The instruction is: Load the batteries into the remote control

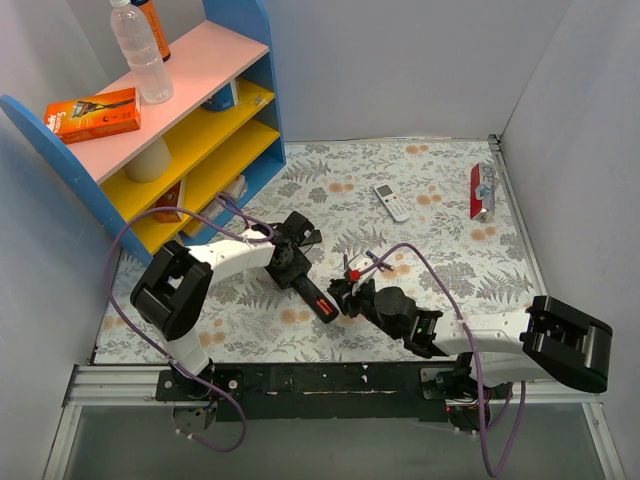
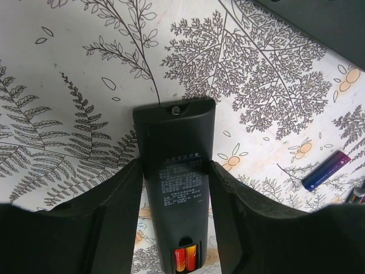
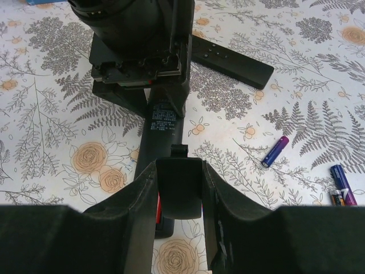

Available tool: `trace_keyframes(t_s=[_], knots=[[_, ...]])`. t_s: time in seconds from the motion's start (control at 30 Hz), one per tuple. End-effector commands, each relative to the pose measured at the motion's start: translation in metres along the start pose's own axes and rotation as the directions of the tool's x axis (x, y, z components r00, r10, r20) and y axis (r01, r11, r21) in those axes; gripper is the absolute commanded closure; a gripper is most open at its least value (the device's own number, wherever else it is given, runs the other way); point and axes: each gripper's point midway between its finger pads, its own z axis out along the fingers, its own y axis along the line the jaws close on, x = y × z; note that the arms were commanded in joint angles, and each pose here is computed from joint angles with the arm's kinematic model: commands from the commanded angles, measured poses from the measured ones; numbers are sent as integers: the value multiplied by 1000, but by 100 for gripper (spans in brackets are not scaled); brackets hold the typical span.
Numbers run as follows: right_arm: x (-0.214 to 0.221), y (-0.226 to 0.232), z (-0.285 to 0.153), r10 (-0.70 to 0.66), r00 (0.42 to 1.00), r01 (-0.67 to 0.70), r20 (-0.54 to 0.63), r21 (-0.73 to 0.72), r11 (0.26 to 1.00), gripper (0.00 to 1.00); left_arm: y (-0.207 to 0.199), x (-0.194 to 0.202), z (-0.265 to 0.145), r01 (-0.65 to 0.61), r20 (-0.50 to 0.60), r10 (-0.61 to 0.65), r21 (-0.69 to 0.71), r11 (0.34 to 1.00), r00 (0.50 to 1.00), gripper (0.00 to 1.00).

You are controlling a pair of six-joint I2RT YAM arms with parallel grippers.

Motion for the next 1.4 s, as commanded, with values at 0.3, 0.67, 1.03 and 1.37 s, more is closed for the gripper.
trace_keyframes(t_s=[0.3, 0.67, 1.03, 1.37], knots=[[-18, 19, 19, 17, 984, -2, 178, -83, 997, 99, 10, -33, 35, 187, 27, -185, -101, 977, 982, 64], [-11, 24, 18, 23, 986, -4, 165, -116, 993, 99, 20, -51, 39, 229, 47, -225, -98, 968, 973, 73], [-11, 25, 18, 13, 985, 9, 171, -127, 992, 99, 28, -80, 23, 265, 117, -254, -83, 961, 960, 88], [-5, 28, 18, 43, 986, -19, 163, -144, 989, 99, 25, -80, 19, 284, 116, -276, -62, 957, 954, 86]])
